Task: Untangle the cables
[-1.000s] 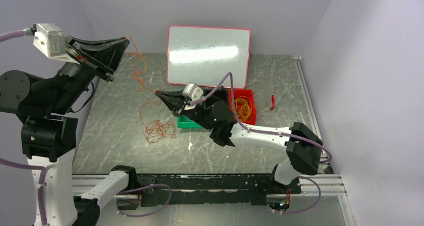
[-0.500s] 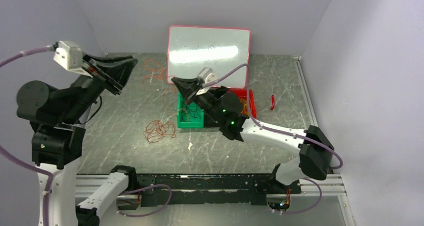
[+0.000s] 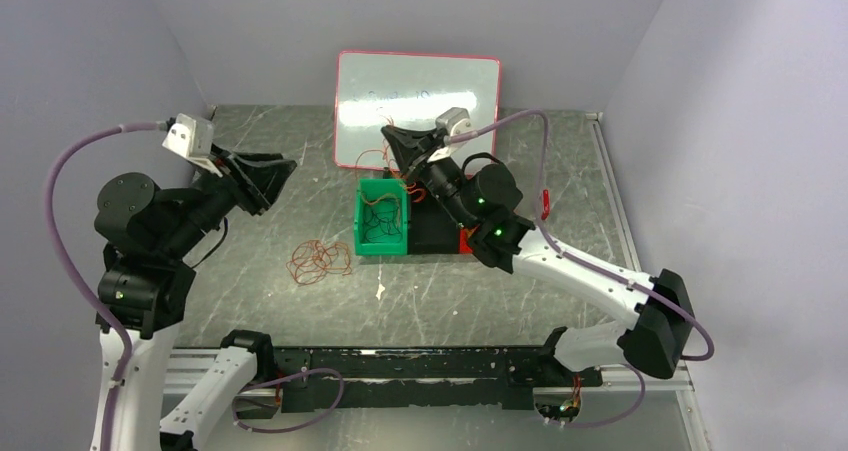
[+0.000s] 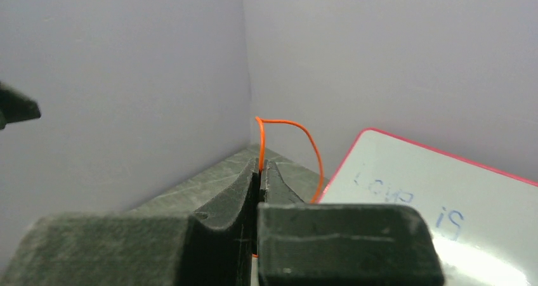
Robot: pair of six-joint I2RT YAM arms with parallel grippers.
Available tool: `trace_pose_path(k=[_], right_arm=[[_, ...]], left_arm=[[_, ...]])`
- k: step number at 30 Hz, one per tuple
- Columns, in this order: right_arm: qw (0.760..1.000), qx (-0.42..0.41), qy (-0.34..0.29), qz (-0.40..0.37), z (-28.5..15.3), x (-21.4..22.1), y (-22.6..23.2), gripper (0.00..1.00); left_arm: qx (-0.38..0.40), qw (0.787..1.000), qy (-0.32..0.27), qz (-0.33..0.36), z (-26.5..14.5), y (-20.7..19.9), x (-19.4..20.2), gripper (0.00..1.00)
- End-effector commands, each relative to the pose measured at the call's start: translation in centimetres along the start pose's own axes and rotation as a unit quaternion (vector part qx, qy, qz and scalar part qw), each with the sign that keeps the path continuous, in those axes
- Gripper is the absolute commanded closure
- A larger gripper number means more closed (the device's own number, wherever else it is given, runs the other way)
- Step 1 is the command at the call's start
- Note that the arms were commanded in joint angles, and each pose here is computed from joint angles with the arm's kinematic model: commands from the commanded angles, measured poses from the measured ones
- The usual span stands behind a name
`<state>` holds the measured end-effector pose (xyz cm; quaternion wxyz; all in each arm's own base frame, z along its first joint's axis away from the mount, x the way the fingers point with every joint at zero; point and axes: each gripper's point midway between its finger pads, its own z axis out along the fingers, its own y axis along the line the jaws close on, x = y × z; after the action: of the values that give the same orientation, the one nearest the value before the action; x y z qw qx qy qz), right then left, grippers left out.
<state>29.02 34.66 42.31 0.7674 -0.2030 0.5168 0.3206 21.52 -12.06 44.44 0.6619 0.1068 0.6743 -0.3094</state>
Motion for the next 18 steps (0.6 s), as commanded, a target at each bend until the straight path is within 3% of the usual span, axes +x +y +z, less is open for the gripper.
trace_pose_path(k=[1,18], right_arm=[[0.999,0.034,0.016,-0.008,-0.8,-0.5,-2.6,1.00],[0.994,0.067,0.079,-0.043,-2.9,2.5,-7.2,1.00]], left_arm=[[-0.025,0.999,0.024,-0.017,0.1,1.3,2.2,0.60],[-0.087,0.994,0.053,-0.035,-0.1,4.3,5.9,0.55]])
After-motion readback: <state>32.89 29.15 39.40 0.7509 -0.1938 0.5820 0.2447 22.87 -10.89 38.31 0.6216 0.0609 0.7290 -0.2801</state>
